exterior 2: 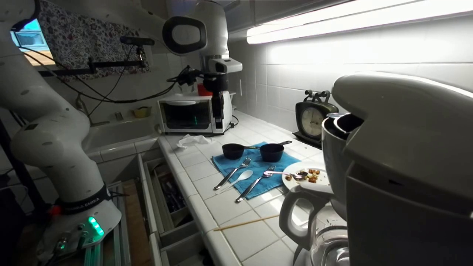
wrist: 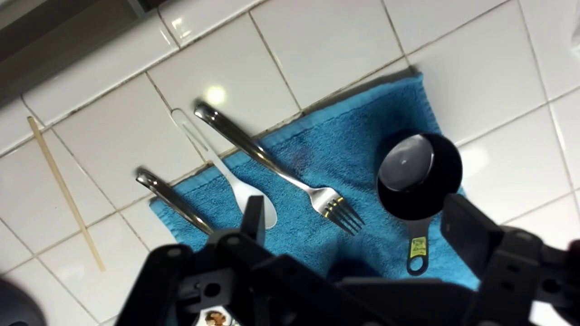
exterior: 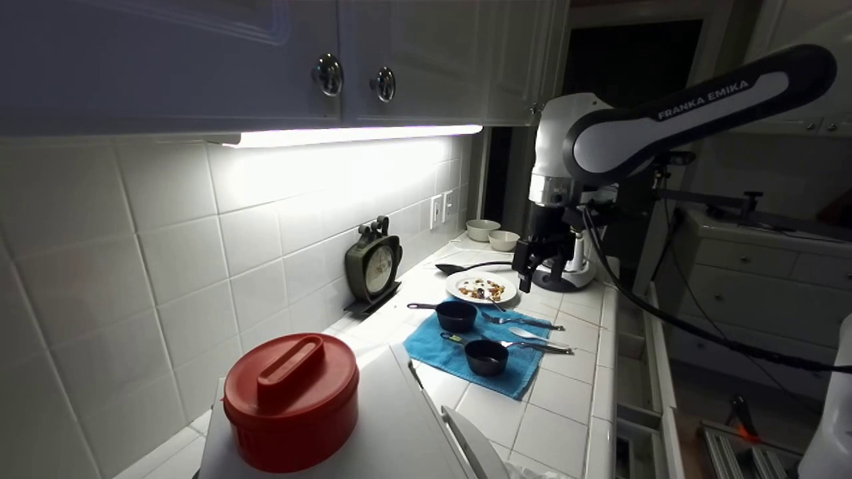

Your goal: Use the silver spoon to remove some contents from the white plate and put them on the blue towel.

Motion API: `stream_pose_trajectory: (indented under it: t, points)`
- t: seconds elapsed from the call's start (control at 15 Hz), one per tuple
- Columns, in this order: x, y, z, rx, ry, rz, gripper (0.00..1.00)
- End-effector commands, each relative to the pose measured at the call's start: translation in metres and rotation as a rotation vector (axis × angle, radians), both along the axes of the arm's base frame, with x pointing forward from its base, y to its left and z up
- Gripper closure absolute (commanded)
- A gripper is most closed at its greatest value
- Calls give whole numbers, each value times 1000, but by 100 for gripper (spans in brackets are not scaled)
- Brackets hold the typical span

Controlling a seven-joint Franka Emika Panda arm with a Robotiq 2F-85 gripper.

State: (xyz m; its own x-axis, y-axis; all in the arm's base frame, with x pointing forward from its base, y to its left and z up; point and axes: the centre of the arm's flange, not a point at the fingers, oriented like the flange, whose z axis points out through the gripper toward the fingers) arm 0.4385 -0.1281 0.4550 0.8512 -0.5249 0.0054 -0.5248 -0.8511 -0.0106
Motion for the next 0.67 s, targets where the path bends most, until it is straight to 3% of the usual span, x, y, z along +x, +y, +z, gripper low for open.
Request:
stream_pose_trajectory:
  t: [0.0, 0.2, 0.53, 0.6]
  points:
    - [-3, -14, -26, -37, -68, -18, 0]
    - [-5, -27, -44, -43, -113, 0, 0]
    - [0, -20, -34, -25, -89, -18, 0]
    - [1, -15, -31, -22, -111, 36, 0]
